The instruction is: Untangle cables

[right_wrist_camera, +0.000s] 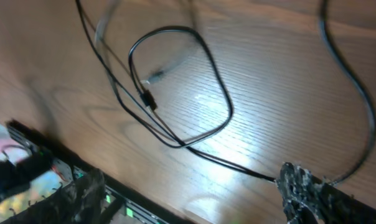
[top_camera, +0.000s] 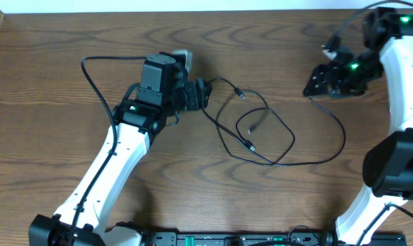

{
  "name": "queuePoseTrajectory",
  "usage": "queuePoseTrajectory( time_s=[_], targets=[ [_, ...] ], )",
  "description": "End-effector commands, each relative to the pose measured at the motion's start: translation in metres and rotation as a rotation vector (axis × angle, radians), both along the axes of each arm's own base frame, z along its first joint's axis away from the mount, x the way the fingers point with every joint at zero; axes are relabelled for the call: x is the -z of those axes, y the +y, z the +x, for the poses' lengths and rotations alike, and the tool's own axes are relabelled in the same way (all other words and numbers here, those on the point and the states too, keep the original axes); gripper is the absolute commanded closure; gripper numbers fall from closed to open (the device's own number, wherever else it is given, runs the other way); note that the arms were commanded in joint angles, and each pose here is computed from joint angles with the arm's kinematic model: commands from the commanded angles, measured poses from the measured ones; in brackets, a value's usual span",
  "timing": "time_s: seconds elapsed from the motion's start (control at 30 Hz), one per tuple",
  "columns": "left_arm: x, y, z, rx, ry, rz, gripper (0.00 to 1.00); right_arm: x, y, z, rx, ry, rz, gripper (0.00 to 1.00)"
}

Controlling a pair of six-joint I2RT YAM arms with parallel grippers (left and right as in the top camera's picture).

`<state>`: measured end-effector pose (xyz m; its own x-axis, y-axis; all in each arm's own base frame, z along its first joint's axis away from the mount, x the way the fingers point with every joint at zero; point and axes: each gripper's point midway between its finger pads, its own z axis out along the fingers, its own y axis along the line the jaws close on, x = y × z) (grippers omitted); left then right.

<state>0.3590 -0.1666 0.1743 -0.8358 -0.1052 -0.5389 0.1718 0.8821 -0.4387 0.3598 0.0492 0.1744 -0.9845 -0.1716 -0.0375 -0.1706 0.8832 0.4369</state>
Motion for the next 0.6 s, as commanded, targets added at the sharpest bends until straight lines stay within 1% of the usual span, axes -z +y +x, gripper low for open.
queuePoseTrajectory(
  time_s=[0.0, 0.1, 0.17, 0.27, 0.33, 0.4, 0.47, 0.57],
  targets=[
    [0.023, 0.010, -0.018, -0.010, 0.123, 0.054, 0.34, 0.005, 0.020, -0.009, -0.104, 0.008, -0.047, 0.12],
    [0.044, 0.020, -0.043, -0.016, 0.259, 0.109, 0.34, 0.010, 0.040, -0.017, -0.206, 0.008, -0.075, 0.12],
    [0.058, 0.036, -0.057, -0.048, 0.337, 0.194, 0.35, 0.017, 0.052, -0.023, -0.263, 0.014, -0.098, 0.12],
    [0.071, 0.061, -0.071, -0.098, 0.402, 0.325, 0.35, 0.033, 0.069, -0.032, -0.338, 0.025, -0.134, 0.12],
    [0.074, 0.074, -0.075, -0.123, 0.418, 0.390, 0.34, 0.045, 0.081, -0.038, -0.378, 0.031, -0.139, 0.14],
    [0.075, 0.079, -0.077, -0.134, 0.422, 0.419, 0.34, 0.060, 0.094, -0.045, -0.420, 0.036, -0.140, 0.17],
    [0.075, 0.082, -0.076, -0.142, 0.422, 0.420, 0.34, 0.075, 0.107, -0.052, -0.461, 0.032, -0.141, 0.22],
    [0.075, 0.087, -0.074, -0.171, 0.428, 0.412, 0.34, 0.096, 0.125, -0.063, -0.520, 0.020, -0.142, 0.25]
  ],
)
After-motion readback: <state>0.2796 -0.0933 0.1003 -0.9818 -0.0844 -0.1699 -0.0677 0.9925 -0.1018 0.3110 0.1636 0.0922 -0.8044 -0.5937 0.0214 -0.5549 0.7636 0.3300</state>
